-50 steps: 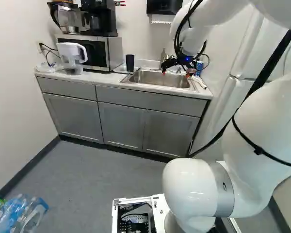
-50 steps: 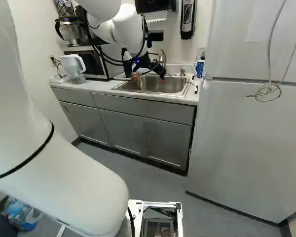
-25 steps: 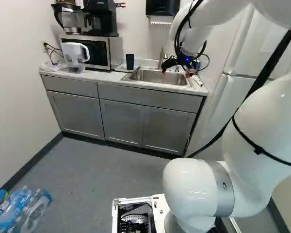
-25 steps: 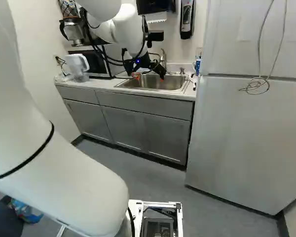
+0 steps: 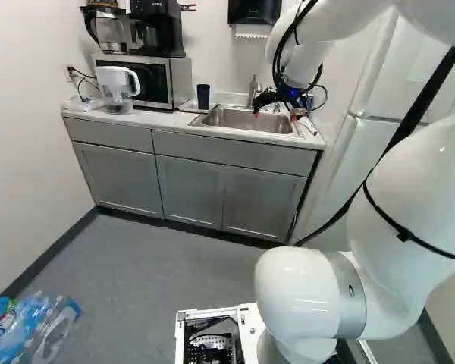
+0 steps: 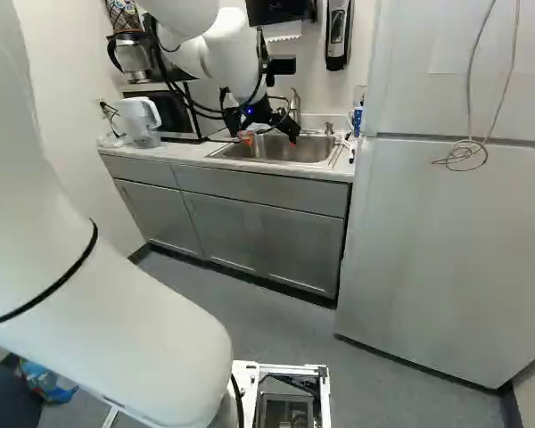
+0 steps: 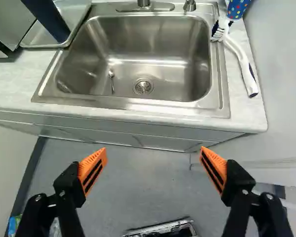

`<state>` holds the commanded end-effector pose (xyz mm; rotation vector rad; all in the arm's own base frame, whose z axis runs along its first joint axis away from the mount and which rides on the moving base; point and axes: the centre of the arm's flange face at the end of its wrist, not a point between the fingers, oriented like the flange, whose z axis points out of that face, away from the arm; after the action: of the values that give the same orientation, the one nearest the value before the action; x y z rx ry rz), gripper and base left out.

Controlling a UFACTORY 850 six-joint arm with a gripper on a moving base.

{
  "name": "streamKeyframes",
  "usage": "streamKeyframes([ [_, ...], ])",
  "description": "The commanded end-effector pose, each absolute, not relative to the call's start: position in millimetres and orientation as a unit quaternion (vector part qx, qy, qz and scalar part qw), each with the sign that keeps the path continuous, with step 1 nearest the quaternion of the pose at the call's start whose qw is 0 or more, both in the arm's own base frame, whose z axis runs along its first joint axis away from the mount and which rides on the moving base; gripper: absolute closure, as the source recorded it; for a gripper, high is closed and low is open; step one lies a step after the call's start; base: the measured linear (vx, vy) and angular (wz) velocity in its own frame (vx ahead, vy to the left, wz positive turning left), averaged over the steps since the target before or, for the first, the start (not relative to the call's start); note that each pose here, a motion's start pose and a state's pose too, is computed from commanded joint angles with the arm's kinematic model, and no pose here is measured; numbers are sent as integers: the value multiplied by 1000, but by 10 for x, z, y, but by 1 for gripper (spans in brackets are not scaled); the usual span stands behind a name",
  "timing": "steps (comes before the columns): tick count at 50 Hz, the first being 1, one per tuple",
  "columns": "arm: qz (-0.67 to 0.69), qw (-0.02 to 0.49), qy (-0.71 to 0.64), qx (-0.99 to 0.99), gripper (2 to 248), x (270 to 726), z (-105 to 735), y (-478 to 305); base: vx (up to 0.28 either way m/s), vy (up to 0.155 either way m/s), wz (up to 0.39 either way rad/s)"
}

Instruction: Rinse the cup and place it in the tray

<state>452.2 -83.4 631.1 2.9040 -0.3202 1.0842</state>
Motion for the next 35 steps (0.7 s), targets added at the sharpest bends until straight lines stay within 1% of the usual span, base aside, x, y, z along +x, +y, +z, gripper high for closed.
streamKeyframes([
  [35,371,16,-94,924,3,4462,6011,-748,0,0,0],
])
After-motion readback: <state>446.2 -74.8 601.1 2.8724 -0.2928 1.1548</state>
